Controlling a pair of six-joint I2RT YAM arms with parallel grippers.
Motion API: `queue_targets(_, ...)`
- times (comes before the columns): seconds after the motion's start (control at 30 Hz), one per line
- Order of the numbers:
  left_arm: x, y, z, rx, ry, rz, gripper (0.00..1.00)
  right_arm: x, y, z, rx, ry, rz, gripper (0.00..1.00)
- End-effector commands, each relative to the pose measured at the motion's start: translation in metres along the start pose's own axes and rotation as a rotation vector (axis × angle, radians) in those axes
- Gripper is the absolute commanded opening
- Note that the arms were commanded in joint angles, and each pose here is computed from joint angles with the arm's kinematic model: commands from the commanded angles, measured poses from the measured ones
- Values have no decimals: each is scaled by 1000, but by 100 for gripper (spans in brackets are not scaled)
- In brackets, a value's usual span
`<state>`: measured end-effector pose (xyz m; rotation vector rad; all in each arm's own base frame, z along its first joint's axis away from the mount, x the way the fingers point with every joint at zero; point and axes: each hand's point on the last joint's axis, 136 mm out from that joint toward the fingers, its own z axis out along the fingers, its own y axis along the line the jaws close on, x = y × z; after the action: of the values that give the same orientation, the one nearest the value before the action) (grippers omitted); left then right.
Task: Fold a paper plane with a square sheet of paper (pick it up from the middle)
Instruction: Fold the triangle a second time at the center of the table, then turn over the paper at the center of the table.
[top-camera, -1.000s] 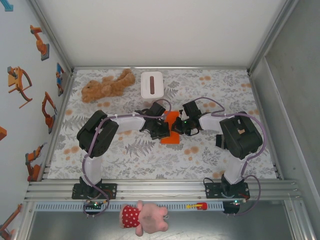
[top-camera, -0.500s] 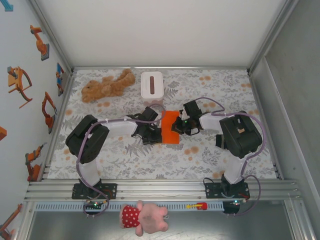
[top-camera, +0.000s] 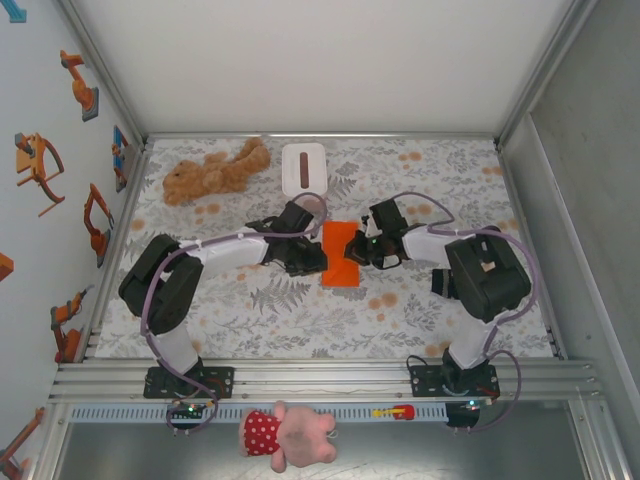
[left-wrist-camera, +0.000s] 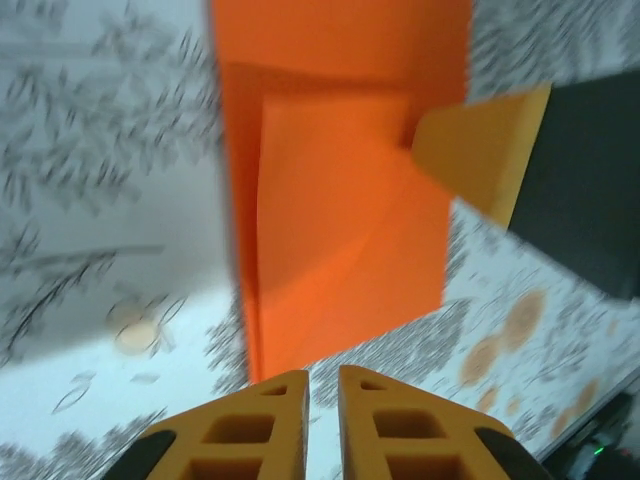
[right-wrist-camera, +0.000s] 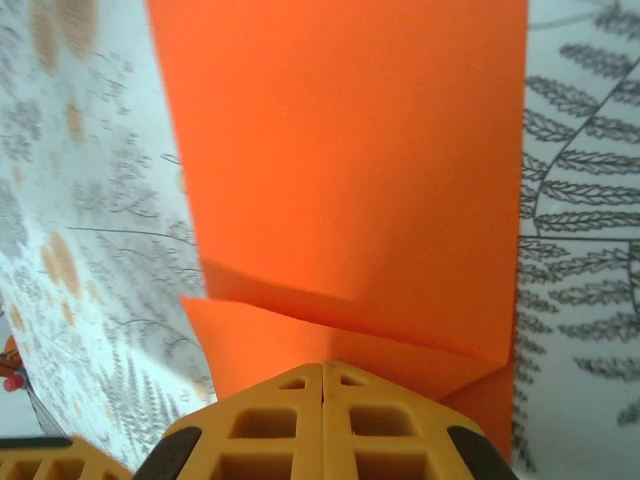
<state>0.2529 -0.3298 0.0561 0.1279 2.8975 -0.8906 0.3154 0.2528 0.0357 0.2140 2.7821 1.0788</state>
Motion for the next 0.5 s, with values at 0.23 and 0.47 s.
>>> queue_targets(0.23, -45, -8, 25, 11, -95, -61, 23, -15, -13, -25, -19, -153, 103, 32)
queue_targets(0.47, -56, 7, 32, -21, -123, -122, 24, -13, -17, -16, -30, -131, 146, 36)
